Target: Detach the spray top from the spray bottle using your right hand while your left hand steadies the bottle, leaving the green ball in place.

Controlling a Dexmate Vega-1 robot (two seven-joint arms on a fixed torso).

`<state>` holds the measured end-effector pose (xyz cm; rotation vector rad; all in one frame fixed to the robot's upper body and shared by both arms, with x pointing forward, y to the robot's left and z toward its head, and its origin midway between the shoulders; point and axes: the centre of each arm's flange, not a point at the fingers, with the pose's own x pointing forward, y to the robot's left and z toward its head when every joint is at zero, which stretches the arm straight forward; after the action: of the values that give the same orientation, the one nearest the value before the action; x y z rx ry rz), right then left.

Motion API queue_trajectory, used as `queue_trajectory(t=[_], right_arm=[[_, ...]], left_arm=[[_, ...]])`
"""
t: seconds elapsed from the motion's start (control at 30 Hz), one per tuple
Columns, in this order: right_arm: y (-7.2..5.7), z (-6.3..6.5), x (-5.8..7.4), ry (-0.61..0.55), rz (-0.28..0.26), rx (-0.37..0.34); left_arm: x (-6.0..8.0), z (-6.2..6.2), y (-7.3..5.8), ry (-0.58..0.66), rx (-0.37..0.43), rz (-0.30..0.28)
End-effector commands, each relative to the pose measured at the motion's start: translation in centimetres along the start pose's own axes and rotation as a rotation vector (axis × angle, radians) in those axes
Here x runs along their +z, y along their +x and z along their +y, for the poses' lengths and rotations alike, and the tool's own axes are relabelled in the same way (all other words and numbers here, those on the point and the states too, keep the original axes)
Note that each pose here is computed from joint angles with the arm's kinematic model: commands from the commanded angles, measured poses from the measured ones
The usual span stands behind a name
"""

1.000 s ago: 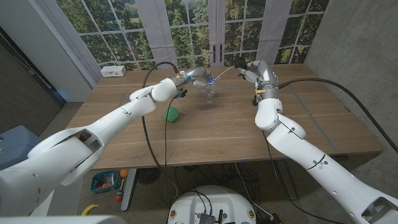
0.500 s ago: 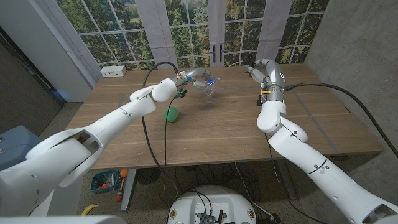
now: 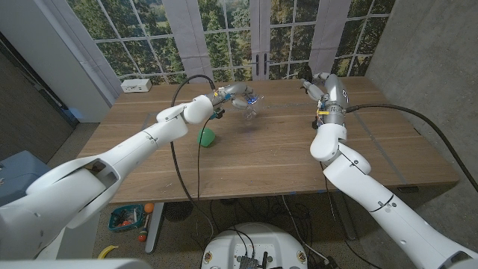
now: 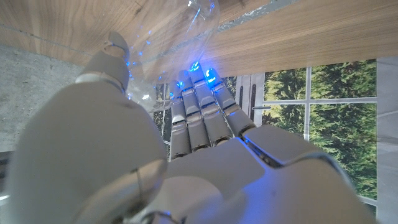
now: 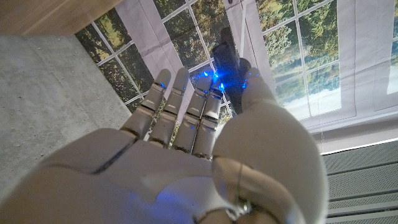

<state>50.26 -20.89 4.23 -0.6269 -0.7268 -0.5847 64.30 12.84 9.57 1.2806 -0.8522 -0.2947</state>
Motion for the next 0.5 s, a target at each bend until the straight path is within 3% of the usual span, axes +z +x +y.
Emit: queue_trajectory(t=[0.03, 0.2, 0.5], right_arm=[[0.1, 0.2, -0.5, -0.044, 0.053, 0.076], [0.2, 0.5, -0.7, -0.079, 0.085, 0.127], [0.0, 0.7, -1.1, -0.091, 0.106, 0.149]], left_arm=[[0.3, -0.4, -0.5, 0.081, -0.042, 0.063], [0.0, -0.7, -0.8, 0.079, -0.008, 0.063], [-2.8, -1.9, -2.0, -0.096, 0.036, 0.101]])
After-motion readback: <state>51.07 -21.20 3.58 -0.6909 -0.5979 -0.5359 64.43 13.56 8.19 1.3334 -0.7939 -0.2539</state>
